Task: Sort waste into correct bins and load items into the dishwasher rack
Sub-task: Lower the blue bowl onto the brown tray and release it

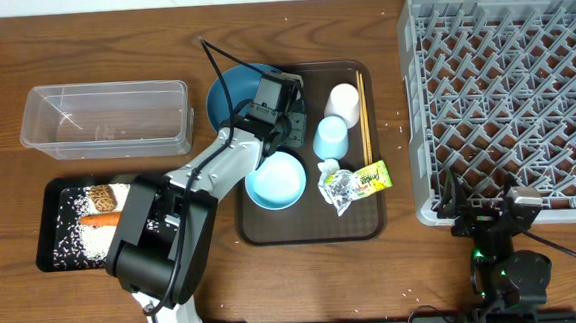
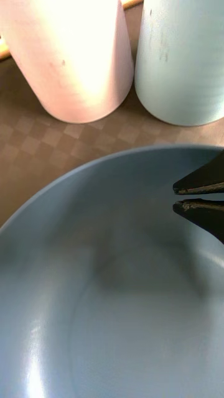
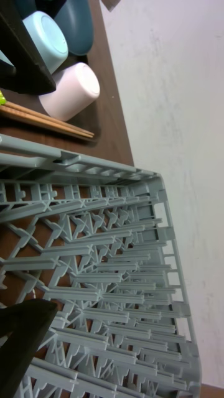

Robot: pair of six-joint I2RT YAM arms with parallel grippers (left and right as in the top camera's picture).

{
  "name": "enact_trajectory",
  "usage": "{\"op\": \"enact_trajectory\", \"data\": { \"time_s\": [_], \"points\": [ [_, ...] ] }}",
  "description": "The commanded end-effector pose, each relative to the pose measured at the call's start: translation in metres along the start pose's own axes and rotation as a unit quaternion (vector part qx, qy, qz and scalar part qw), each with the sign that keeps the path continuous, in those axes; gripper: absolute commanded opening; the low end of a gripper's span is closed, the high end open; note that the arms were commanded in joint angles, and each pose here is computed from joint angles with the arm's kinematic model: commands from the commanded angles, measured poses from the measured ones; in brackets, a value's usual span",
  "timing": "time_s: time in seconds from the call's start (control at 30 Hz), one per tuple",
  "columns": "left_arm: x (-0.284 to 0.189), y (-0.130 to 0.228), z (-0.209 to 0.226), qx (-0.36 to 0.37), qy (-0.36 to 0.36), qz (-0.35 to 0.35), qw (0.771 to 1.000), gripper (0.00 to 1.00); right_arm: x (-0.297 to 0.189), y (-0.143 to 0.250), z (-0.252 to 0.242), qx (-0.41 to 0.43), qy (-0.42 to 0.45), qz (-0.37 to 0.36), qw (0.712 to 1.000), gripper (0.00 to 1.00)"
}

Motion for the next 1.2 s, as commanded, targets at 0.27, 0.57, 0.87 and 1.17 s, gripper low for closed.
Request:
{"op": "enact_trajectory", "data": {
  "time_s": [0.27,0.57,0.87,1.17],
  "points": [
    [0.003,-0.001,-0.013,-0.008,0.063,0.015,0.998,0.06,0.0,0.001,-0.002,-0.001,0.004,0.002,1.0,0.99],
    [0.0,-0.006,-0.026,-0.002,0.12,0.008,0.993,0.06,0.0,0.001,-0.002,-0.001,0.004,0.002,1.0,0.99],
    [-0.005,-0.009,-0.035,0.0,0.157,0.009,0.988,0.07,0.0,0.001,-0.002,-0.001,0.004,0.002,1.0,0.99],
    [-0.04,-0.048,0.002,-0.012,-0.027,-0.112,0.993,0.06,0.0,0.001,-0.002,-0.001,0.004,0.002,1.0,0.99]
  ]
}}
Point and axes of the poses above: each gripper's point midway between its finger pads, its own x axis out along the fingers, its own z axis along the line the jaws close on, y = z × x, the point moved 7 cm from there along -x, back along the fingers, and after that the axes turned 11 degrees about -x, right-handed, at the moved point
